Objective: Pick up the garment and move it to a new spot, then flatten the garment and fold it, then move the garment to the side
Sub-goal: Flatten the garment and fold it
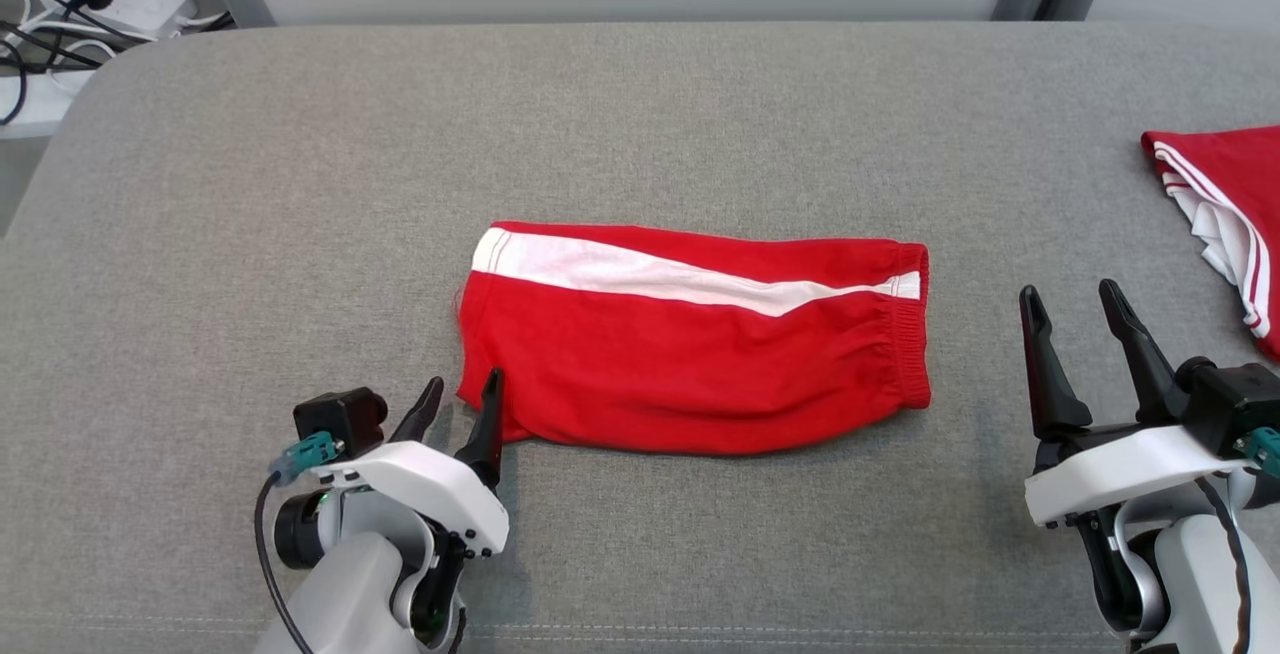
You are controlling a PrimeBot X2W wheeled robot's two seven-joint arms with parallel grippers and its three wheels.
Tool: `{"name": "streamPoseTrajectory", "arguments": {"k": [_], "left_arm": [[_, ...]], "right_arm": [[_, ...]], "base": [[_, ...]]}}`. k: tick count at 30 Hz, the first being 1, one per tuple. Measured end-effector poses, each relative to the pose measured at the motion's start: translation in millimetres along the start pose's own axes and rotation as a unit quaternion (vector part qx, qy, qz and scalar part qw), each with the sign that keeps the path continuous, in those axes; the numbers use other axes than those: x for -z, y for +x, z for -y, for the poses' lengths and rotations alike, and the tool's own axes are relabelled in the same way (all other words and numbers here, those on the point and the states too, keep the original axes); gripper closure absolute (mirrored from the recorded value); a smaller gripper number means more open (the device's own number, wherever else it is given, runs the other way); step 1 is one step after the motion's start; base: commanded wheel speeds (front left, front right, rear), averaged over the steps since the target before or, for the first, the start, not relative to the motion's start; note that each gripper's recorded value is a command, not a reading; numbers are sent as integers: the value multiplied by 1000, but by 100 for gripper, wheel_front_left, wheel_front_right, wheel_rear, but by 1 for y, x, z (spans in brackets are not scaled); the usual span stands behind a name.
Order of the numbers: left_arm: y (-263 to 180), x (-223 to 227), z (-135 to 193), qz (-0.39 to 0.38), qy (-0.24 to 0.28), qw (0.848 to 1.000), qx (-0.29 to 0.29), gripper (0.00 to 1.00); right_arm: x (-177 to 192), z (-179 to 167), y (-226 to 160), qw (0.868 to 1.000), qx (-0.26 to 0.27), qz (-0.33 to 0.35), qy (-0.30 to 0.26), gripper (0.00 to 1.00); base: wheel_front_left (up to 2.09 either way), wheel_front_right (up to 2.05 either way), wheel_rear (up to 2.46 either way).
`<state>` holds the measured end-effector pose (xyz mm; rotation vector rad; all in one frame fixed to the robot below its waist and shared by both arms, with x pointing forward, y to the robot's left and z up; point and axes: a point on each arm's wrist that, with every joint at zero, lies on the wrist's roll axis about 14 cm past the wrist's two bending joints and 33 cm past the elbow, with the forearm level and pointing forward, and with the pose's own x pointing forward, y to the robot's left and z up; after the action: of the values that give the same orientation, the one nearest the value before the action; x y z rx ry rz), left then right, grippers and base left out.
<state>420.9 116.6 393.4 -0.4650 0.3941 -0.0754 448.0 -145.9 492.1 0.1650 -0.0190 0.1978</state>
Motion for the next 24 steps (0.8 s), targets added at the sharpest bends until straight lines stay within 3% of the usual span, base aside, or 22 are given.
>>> {"name": "streamPoseTrajectory", "arguments": {"k": [12, 24], "left_arm": [[-42, -38, -33, 84, 130, 987, -45, 0], [-88, -62, -55, 148, 173, 970, -90, 0]], "right_arm": [[-4, -10, -8, 1000, -4, 4, 6, 0], [-8, -26, -16, 1000, -16, 7, 10, 0]], "base": [[0, 0, 0], [0, 0, 0]]}}
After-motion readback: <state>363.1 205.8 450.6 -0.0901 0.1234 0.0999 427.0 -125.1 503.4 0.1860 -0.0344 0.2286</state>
